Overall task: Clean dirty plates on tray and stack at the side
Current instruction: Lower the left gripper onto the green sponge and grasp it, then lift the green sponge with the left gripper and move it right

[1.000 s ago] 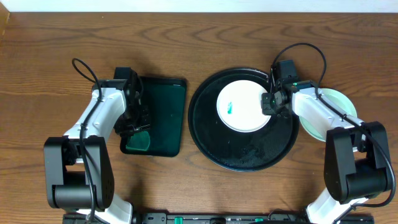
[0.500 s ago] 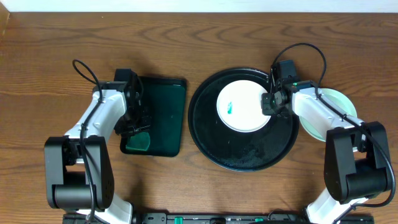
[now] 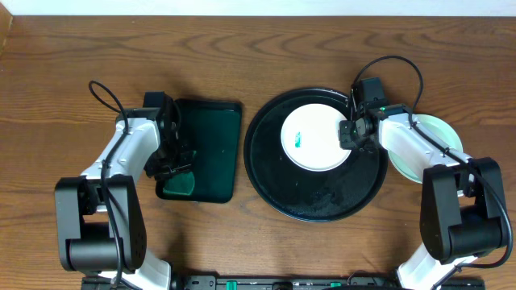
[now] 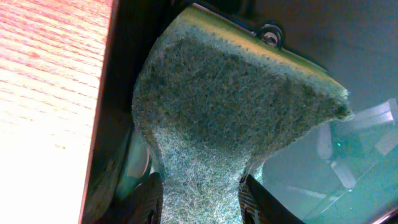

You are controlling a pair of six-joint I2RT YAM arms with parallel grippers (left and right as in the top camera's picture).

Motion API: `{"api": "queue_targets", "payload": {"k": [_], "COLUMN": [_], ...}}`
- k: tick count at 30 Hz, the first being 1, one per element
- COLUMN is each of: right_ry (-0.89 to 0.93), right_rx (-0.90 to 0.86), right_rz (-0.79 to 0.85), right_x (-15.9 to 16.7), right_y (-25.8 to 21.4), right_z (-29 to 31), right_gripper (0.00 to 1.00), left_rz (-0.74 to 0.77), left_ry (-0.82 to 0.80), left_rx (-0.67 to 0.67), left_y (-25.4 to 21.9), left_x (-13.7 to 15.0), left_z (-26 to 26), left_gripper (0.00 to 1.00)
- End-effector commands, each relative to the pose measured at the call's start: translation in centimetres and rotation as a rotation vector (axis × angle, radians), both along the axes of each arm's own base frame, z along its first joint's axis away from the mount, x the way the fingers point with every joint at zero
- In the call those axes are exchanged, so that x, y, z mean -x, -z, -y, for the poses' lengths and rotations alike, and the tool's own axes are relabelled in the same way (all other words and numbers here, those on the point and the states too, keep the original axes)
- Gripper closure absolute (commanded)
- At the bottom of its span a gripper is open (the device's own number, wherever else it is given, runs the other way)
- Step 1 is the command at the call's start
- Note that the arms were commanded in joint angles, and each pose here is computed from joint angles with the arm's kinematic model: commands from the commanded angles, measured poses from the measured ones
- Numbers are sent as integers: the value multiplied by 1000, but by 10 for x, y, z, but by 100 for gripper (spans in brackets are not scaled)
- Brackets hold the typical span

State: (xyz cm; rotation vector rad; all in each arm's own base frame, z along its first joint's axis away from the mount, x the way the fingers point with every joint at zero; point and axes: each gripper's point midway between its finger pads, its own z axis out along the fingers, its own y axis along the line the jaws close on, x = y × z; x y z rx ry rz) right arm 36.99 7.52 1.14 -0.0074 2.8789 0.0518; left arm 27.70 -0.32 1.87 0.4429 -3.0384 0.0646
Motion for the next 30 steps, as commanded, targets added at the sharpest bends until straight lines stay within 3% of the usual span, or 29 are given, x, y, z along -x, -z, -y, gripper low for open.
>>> {"api": "queue_targets", "payload": {"k": [1, 10, 13, 17, 19, 24, 30], "right_ry": [5, 5, 5, 5, 5, 5, 4], "right_rx": [5, 5, 5, 5, 5, 5, 5], "right_rz": [3, 3, 3, 4, 3, 3, 3], "right_x": [1, 1, 1, 1, 1, 1, 1], "right_y": [-1, -1, -1, -1, -1, -1, -1], "right_z": [1, 1, 1, 1, 1, 1, 1], "right_gripper": [90, 90, 89, 90, 90, 91, 94], "left_rz": [-7, -2, 6, 11, 15, 75, 283], "left_ry": [10, 9, 9, 9, 9, 10, 14], "left_rx": [8, 19, 19, 18, 18, 18, 15], "left_y": [2, 18, 22, 21, 18, -9, -61], "left_x": [7, 14, 14, 13, 10, -1, -16], "left_z": [0, 2, 2, 2, 2, 2, 3], "left_gripper": [60, 61, 68, 87, 92, 93, 93]}}
